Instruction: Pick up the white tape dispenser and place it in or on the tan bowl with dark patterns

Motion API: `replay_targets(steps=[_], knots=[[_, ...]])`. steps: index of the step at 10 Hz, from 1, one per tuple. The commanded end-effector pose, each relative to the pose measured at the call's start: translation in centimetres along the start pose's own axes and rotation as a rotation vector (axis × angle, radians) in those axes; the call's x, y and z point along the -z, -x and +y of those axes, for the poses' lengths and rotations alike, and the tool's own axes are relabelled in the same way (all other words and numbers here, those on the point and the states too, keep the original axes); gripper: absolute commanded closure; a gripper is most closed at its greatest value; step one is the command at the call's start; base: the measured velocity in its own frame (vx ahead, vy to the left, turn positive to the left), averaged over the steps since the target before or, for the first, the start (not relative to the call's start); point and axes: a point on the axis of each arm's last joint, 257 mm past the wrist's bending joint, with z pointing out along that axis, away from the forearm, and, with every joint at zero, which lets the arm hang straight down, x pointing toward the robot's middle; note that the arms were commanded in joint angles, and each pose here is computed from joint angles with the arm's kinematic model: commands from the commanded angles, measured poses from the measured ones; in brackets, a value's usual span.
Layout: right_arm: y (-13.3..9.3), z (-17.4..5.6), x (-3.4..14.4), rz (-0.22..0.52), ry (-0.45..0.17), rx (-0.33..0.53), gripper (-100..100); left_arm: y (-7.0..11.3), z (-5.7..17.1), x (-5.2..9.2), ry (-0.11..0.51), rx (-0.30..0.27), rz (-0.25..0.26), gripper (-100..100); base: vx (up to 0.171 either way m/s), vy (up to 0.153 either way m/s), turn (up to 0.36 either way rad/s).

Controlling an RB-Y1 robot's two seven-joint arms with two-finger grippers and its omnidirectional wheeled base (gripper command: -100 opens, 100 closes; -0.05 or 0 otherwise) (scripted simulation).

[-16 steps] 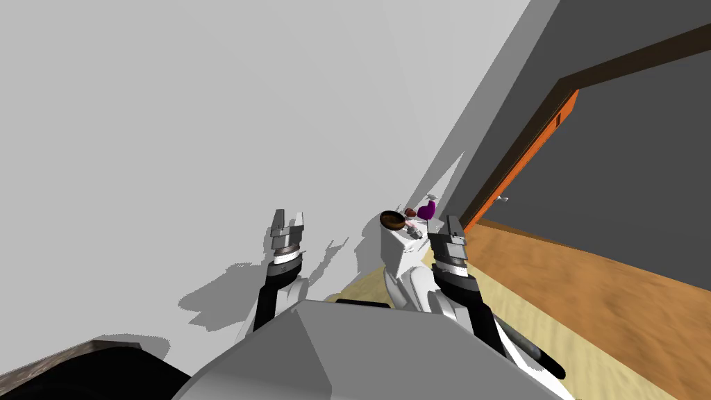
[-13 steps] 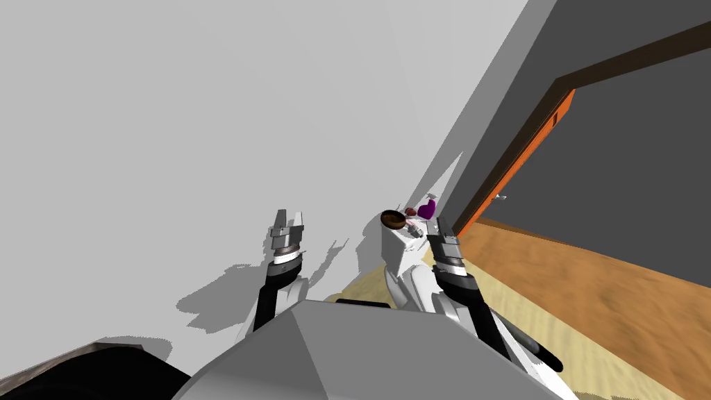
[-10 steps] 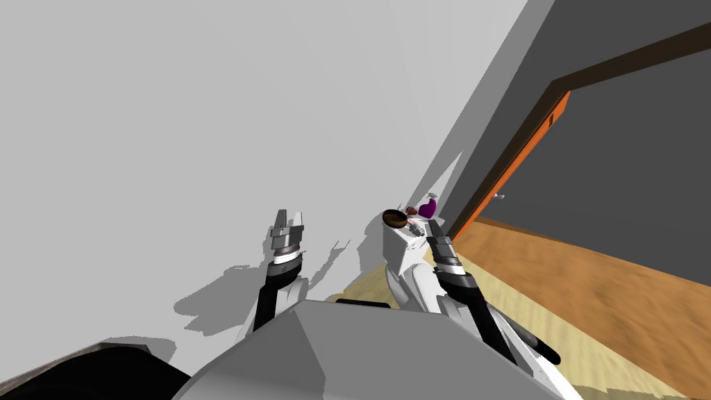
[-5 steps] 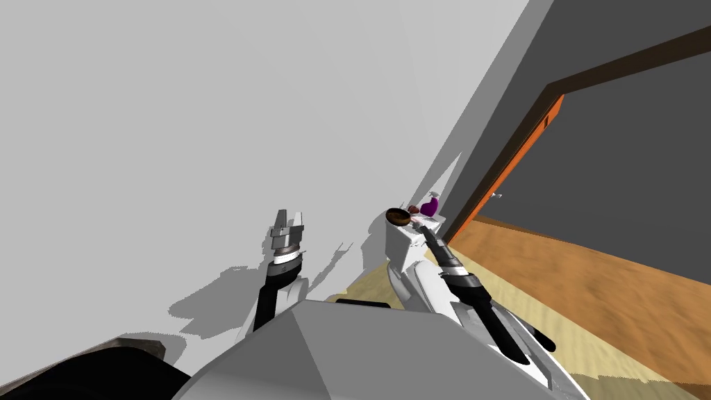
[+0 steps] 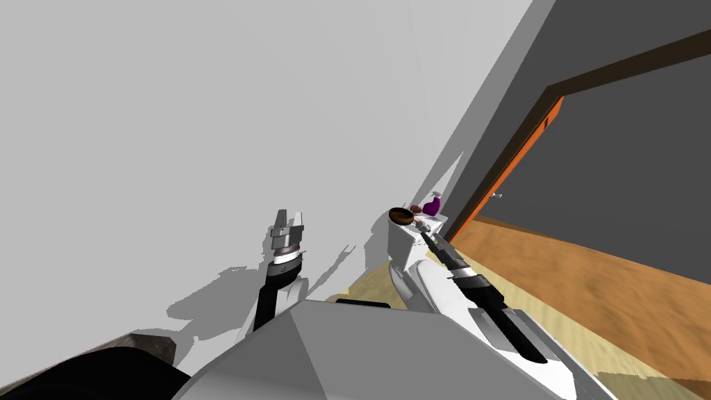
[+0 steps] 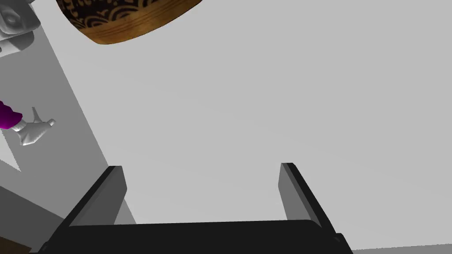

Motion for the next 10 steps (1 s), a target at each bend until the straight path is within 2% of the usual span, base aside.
replay_targets(steps=[1,2,4,5,7,8,10], knots=[[-0.8,-2.3,0.4,0.067,-0.023,0.121,-100,0.0,0.0,0.0,0.0,0.0,0.0,0,-0.033,0.058,0.01],[-0.9,-2.3,0.3,0.076,-0.018,0.136,-100,0.0,0.0,0.0,0.0,0.0,0.0,0,-0.025,0.044,0.002],[-1.5,-5.7,1.3,0.169,-0.042,0.303,-100,0.0,0.0,0.0,0.0,0.0,0.0,0,-0.018,0.044,0.02],[-1.6,-5.7,1.2,0.176,-0.037,0.315,-100,0.0,0.0,0.0,0.0,0.0,0.0,0,-0.011,0.04,0.004],[-1.9,-9.1,2.4,0.267,-0.057,0.477,-100,0.0,0.0,0.0,0.0,0.0,0.0,0,-0.017,0.039,0.031],[-1.8,-9.1,2.3,0.276,-0.048,0.494,-100,0.0,0.0,0.0,0.0,0.0,0.0,0,-0.008,0.029,0.014],[-1.8,-12.4,3.5,0.366,-0.061,0.652,-100,0.0,0.0,0.0,0.0,0.0,0.0,0,-0.006,0.022,0.048]])
